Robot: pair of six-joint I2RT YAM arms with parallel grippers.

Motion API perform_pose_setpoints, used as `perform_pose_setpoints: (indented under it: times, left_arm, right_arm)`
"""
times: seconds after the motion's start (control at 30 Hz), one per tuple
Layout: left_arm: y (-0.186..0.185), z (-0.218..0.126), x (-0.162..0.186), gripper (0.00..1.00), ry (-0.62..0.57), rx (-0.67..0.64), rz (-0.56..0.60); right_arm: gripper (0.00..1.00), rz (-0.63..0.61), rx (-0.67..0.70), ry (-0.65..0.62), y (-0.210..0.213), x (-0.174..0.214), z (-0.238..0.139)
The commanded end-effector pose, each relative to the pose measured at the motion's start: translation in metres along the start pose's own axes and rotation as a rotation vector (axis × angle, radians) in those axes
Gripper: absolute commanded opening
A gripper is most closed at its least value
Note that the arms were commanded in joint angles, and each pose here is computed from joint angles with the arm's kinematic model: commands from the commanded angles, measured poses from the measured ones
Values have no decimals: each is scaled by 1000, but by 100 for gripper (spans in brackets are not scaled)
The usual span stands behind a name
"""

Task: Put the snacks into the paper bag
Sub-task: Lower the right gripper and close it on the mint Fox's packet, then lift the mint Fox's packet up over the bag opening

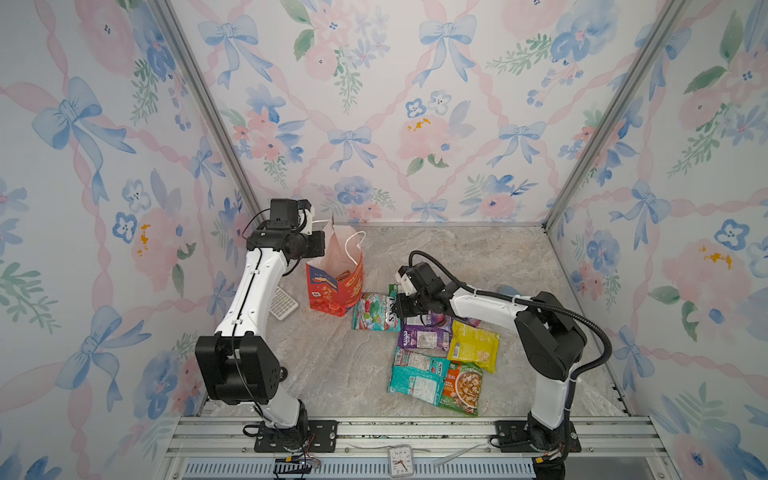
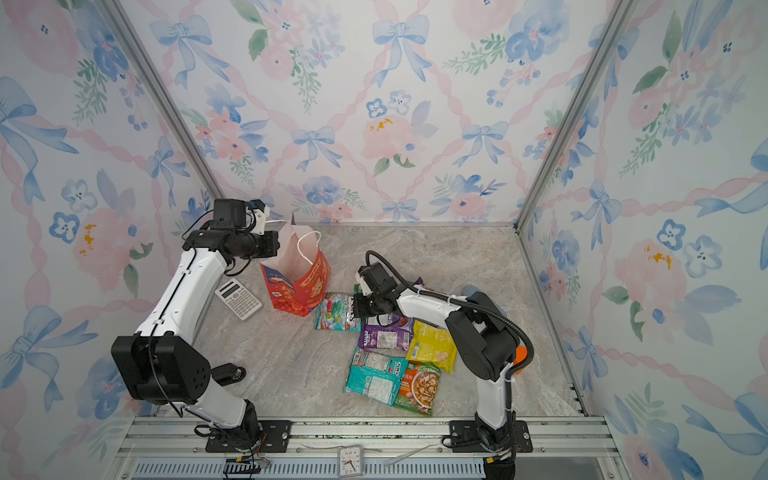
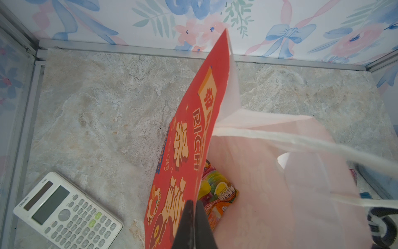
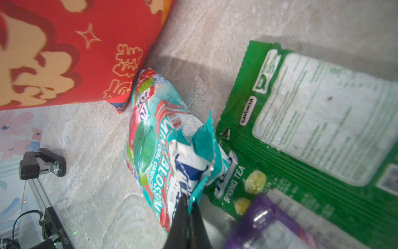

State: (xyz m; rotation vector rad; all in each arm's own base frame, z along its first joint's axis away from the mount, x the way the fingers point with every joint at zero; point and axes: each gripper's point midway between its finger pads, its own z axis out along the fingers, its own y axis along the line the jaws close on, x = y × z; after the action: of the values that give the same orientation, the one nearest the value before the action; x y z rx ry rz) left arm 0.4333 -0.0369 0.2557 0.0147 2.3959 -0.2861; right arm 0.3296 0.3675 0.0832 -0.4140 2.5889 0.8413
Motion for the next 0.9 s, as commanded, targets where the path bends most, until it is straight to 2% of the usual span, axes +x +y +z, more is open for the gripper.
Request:
perform_pose_setpoints:
  times: [0.0,0.47,0.87]
  left_arm:
    - [0,-1,10,0,30,14,-9]
    - [-15,-3,9,0,29,97,-2]
    - [-19,-3,11,0,35,127,2]
  right_arm:
    - [3,-67,-30,-92,26,-31,-39]
    - [3,-156,2,-219,41,-71,-116]
    - [2,-282,52,-375,60,-141,-181]
